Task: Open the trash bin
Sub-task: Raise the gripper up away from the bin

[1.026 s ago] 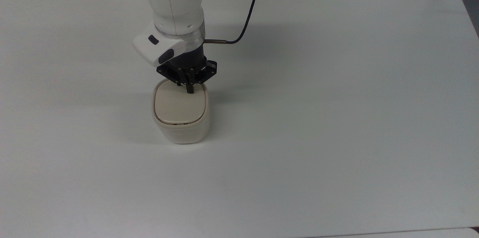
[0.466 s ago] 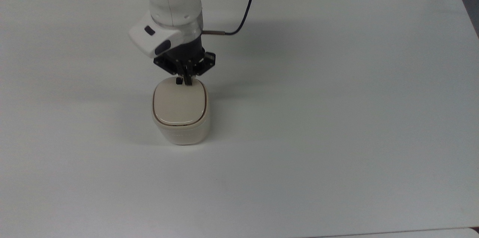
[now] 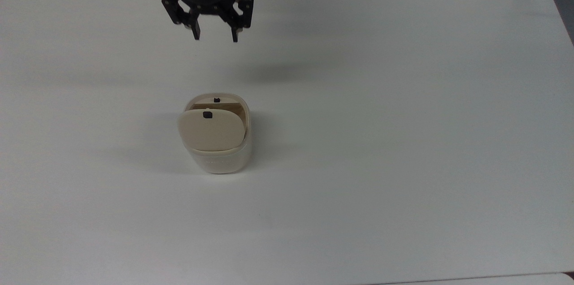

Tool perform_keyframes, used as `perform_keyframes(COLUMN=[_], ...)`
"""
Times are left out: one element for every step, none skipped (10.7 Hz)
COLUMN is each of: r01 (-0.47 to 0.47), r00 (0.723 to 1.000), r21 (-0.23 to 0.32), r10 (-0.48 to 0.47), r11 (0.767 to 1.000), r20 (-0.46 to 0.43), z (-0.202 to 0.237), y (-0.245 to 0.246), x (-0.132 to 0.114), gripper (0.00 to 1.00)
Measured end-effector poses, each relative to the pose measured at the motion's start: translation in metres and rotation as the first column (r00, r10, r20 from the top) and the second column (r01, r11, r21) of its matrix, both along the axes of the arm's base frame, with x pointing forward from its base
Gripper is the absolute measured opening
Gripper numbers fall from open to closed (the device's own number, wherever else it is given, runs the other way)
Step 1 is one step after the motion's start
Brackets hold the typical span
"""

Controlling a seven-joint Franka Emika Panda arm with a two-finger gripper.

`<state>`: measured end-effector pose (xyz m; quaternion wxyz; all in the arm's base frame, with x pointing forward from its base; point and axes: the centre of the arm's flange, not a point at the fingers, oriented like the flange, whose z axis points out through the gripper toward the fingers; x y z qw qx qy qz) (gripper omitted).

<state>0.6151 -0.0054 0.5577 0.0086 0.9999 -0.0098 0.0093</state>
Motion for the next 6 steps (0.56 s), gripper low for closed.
perform_keyframes(r01=[0.001, 0.002, 0.004, 0.011, 0.025, 0.038], r00=[1.000, 1.000, 1.000, 1.000, 1.000, 0.999], r21=[0.002, 0.004, 0.006, 0.006, 0.007, 0.007], r10=[-0.001, -0.002, -0.004, -0.011, -0.025, -0.038], r11=[1.000, 1.000, 1.000, 1.000, 1.000, 0.999], r20=[0.004, 0.010, 0.006, 0.000, -0.001, -0.001], z=[0.013, 0.028, 0.039, 0.047, 0.050, 0.050], y=[0.000, -0.001, -0.002, -0.005, -0.014, -0.021], x=[-0.008, -0.017, -0.026, -0.034, -0.037, -0.038], gripper=[0.86, 1.00, 1.00, 1.00, 1.00, 1.00])
